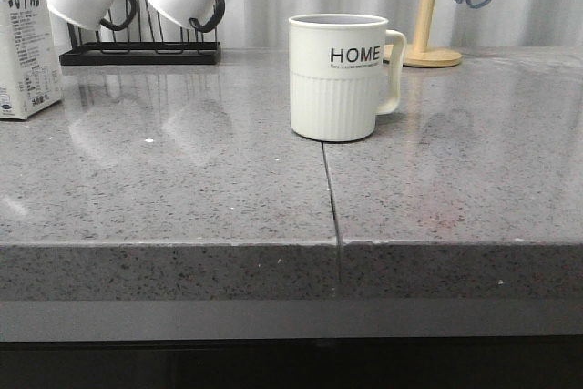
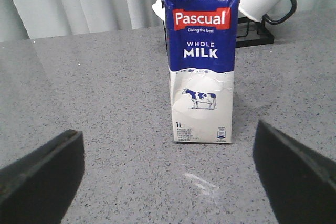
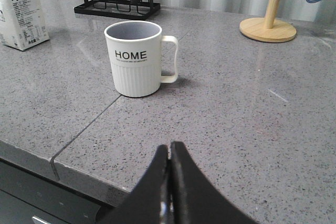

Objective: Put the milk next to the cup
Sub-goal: 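Reach the left gripper to the milk carton and grasp it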

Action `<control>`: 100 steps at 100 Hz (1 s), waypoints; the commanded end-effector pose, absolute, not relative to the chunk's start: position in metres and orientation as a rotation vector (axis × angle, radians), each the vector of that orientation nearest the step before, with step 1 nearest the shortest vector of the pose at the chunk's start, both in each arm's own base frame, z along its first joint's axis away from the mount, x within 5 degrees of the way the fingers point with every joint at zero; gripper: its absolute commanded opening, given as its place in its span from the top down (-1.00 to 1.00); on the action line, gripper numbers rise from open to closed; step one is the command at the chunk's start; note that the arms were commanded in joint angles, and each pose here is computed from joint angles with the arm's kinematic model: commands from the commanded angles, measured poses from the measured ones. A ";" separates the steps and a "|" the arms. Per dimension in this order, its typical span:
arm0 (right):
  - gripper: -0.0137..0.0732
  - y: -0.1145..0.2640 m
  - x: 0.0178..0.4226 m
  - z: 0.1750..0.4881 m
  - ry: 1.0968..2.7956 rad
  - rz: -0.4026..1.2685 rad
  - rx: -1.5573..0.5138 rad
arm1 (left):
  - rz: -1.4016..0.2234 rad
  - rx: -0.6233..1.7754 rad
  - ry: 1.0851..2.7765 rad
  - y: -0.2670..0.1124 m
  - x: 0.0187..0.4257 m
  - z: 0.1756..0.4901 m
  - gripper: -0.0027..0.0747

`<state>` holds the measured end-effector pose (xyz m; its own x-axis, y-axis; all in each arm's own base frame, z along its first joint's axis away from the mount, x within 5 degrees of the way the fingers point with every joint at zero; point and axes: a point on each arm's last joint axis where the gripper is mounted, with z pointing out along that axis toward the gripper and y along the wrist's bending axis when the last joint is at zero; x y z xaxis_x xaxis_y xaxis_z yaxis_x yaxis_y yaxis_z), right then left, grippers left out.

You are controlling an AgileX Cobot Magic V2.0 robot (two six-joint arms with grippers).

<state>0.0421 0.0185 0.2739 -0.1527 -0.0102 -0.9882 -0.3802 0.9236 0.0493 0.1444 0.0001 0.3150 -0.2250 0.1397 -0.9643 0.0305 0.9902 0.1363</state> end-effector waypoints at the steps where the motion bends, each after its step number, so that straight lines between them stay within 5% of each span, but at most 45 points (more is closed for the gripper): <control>1: 0.84 0.018 0.042 0.289 1.613 0.333 -0.290 | 0.071 0.082 1.676 0.000 0.159 0.332 -0.80; 100: 0.84 0.018 0.042 0.289 1.613 0.333 -0.290 | -0.044 0.112 1.716 -0.032 0.287 0.318 -0.75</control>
<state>0.0421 0.0185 0.2739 -0.1527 -0.0102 -0.9882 -0.3802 0.9236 0.0493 0.2792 -0.0293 0.2929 -0.2786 0.0822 -0.9569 0.1114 0.9924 0.0528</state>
